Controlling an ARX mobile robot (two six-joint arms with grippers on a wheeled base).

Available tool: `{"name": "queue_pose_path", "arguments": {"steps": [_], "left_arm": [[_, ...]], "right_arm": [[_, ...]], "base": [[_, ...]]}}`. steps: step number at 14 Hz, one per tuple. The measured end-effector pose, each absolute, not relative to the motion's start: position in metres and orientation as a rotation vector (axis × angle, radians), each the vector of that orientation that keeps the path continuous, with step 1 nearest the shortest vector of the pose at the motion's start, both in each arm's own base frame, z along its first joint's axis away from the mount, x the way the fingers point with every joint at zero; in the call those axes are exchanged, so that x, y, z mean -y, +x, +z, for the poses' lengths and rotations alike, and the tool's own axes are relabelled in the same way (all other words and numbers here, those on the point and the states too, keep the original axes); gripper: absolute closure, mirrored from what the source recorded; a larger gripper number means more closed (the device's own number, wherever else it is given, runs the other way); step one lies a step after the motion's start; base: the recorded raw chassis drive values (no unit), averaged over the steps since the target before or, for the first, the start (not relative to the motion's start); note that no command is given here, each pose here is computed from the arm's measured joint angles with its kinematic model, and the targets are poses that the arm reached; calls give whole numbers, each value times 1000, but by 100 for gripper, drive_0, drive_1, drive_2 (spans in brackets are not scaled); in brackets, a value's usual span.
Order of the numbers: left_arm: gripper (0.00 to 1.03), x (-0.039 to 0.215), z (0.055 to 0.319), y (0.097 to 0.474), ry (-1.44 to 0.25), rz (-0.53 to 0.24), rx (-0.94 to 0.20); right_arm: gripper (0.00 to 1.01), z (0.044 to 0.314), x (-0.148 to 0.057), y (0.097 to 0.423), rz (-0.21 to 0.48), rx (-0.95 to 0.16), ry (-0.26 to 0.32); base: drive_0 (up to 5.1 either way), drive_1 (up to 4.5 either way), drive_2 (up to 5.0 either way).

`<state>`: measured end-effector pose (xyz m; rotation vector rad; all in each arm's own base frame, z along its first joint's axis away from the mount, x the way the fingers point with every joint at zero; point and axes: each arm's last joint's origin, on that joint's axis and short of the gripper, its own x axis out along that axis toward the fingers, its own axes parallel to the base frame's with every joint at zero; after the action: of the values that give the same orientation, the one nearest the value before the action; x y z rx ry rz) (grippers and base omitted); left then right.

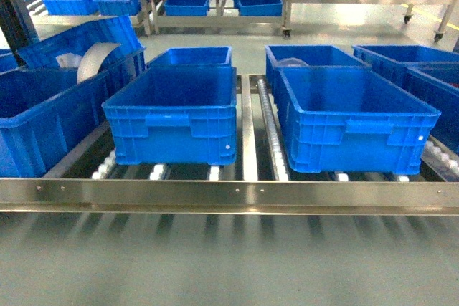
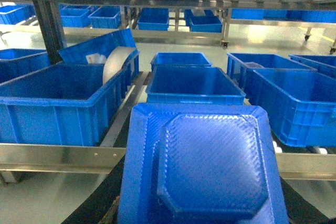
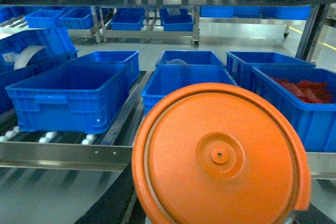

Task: Sort blue parts and orange caps into right shelf containers

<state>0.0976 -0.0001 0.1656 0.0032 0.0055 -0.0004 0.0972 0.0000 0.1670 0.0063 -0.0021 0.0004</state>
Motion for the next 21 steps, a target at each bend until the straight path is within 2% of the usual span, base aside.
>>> {"name": "queue_pose_path", "arguments": {"steps": [15,21], "left_arm": [[60,0,166,98,3,-1,-6],[60,0,165,98,3,0,-7]], "right_arm": [[58,167,0,97,0,2,6],[58,167,0,97,0,2,6]], "base": [[0,0,0],[11,431,-409]]}}
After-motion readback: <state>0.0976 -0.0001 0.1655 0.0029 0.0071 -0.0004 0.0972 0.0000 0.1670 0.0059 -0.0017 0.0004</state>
